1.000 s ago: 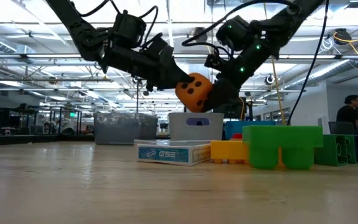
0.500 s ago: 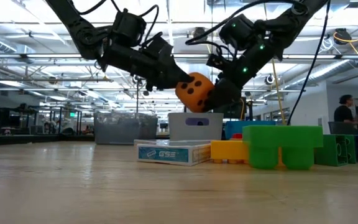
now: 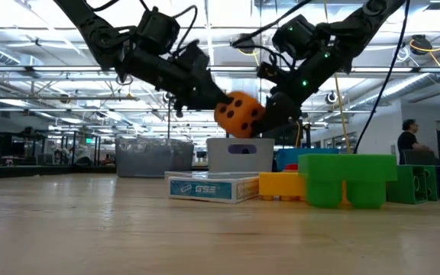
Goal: Pick & Place Toys
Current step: Put the orange dice into the gray bin
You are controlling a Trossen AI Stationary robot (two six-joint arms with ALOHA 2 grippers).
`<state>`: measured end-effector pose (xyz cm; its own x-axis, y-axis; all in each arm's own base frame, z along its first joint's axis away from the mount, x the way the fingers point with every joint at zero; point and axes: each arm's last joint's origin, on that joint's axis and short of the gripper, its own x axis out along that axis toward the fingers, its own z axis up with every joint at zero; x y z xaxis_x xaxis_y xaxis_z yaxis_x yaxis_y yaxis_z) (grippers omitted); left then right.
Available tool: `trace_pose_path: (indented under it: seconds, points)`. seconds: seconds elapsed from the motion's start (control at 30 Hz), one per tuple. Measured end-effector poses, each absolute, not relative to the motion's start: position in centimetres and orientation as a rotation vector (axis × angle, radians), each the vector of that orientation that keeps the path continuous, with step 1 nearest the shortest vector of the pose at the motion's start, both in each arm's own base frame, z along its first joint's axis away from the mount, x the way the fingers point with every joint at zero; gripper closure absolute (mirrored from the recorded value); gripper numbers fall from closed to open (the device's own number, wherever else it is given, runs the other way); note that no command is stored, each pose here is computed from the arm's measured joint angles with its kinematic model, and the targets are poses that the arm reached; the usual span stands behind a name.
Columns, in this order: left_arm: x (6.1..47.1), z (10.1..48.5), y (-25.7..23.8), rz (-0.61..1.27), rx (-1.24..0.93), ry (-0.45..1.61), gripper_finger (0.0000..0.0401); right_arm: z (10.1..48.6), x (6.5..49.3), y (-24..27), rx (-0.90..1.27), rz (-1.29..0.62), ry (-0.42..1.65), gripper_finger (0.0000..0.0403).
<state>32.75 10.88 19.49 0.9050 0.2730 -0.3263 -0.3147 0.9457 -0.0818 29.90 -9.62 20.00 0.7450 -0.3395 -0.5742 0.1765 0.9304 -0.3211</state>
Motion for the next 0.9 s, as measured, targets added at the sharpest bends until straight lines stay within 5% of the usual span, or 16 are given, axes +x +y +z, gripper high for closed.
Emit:
trace_pose_path:
  seconds: [0.9]
  points:
    - [31.8,18.8,12.8,0.531,-0.098,0.396,0.0194,18.7,30.6,-12.8,-0.358,-0.442,0.657,0.0149]
